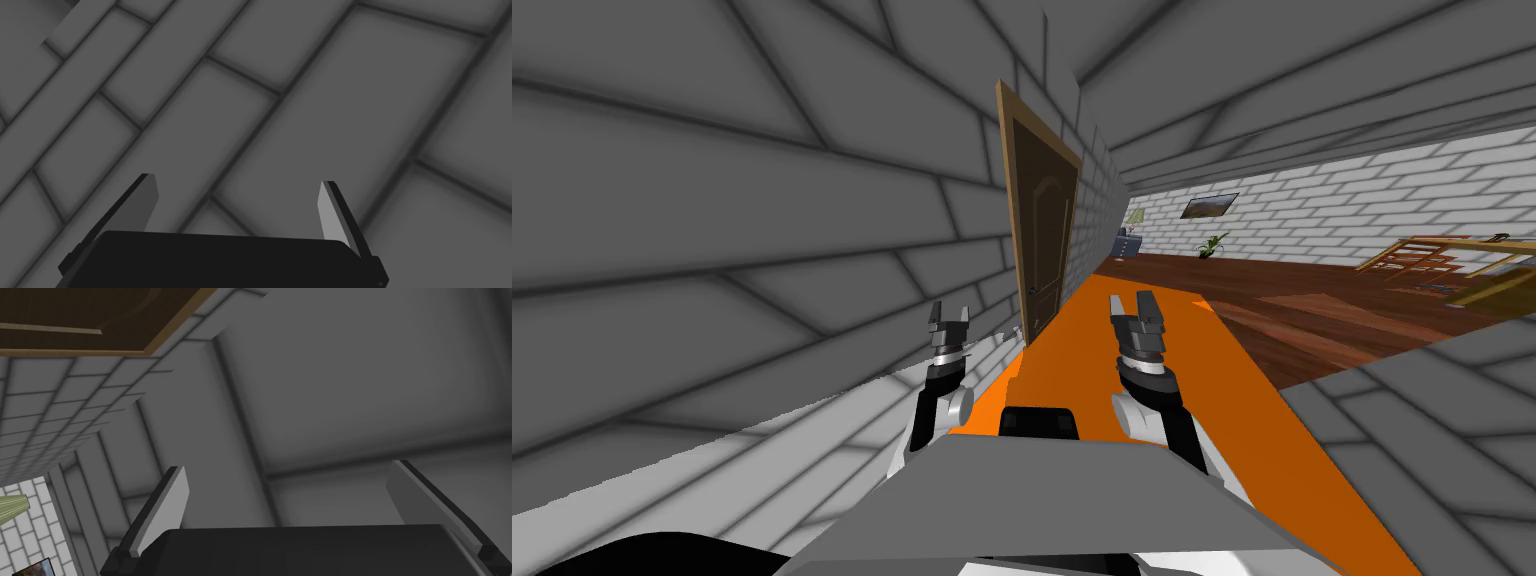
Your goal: Pull the door open
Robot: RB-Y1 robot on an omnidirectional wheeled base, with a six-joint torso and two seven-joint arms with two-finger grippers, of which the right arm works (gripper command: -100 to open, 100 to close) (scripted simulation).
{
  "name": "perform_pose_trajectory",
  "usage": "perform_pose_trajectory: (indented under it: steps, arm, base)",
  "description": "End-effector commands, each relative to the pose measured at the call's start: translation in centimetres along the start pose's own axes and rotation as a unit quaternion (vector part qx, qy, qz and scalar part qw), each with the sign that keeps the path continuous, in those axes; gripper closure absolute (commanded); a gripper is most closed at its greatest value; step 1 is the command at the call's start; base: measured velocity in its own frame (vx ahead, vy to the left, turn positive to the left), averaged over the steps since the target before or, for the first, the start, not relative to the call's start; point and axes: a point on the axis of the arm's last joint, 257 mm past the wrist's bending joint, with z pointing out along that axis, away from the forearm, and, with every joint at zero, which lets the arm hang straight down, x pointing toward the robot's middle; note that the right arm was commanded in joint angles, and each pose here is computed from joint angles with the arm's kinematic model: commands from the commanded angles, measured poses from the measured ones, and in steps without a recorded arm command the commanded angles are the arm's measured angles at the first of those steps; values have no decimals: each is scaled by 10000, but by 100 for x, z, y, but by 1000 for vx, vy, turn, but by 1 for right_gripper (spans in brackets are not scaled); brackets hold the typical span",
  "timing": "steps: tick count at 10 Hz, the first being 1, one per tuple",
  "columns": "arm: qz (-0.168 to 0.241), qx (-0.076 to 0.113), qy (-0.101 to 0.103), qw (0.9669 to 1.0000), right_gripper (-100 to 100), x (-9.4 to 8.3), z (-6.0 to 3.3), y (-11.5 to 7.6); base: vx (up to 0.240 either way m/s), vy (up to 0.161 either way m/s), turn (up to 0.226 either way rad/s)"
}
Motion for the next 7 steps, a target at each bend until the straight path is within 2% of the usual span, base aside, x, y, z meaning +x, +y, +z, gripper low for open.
perform_pose_trajectory:
  steps: [1, 4, 7]
  arm:
    - [76, 87, 62, 9999, -100, 46, -29, -112]
    - [208, 246, 171, 9993, -100, 128, -87, -313]
    - [382, 474, 319, 9976, -100, 239, -177, -592]
  base:
    - [65, -91, 123]
    - [50, -16, 121]
    - [67, -44, 145]
